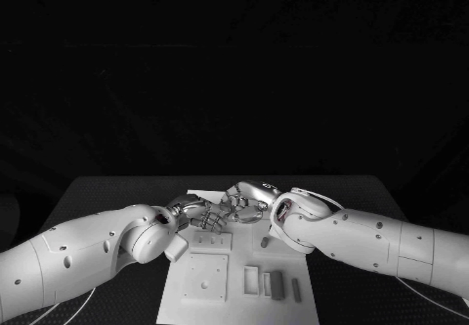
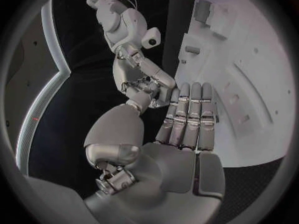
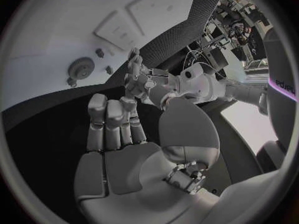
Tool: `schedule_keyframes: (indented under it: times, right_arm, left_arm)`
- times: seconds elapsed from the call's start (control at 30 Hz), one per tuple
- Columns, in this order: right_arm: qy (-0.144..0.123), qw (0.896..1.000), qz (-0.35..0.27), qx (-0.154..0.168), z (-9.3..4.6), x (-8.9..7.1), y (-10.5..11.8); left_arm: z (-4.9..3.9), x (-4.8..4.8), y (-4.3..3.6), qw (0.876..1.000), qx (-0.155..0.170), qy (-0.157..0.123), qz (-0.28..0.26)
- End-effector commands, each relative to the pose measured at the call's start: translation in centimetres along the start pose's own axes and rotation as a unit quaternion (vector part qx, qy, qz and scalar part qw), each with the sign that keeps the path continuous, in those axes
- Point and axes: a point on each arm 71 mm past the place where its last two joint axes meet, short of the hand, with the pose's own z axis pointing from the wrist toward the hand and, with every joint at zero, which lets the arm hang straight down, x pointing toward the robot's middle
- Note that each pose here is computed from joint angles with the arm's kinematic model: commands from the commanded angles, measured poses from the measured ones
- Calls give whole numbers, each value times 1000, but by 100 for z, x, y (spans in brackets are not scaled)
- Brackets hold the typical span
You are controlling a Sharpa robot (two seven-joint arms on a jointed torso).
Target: Assemble the parts on the task board
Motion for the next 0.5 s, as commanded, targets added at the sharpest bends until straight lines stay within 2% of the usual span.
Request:
schedule_keyframes:
  times: [0.03, 0.5]
  right_arm:
    - [17, 1000, 0, -6, -4, 59, 14]
    - [25, 1000, 1, -7, -1, 84, 18]
  left_arm:
    - [3, 6, -44, 1000, 11, 2, -5]
    - [15, -20, -32, 1000, 11, -6, -6]
